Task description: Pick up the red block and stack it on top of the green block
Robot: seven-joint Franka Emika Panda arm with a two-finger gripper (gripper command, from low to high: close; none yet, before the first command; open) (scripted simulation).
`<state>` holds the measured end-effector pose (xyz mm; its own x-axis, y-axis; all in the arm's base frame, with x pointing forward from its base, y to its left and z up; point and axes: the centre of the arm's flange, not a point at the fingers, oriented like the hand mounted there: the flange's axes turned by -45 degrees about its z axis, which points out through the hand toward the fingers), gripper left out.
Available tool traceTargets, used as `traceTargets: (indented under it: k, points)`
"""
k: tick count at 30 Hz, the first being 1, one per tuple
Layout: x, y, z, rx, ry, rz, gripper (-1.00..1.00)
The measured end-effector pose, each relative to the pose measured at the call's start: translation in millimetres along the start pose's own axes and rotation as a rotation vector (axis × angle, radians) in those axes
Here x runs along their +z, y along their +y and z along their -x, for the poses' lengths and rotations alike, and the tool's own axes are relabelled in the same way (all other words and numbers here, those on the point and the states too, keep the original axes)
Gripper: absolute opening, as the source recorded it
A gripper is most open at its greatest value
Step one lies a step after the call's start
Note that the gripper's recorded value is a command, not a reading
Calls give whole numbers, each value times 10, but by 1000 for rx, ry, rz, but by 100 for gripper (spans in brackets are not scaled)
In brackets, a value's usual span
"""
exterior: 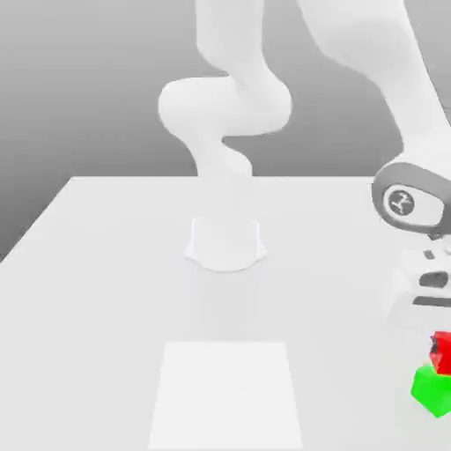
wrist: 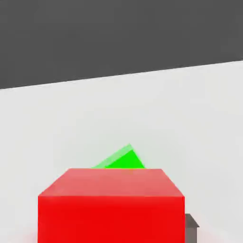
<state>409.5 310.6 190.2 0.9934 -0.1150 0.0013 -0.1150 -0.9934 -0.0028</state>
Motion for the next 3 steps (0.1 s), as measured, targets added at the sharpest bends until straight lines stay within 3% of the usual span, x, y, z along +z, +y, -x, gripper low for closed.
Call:
traceTargets:
  k: [3]
  points:
    - [0, 0, 0, 0, 0, 0, 100]
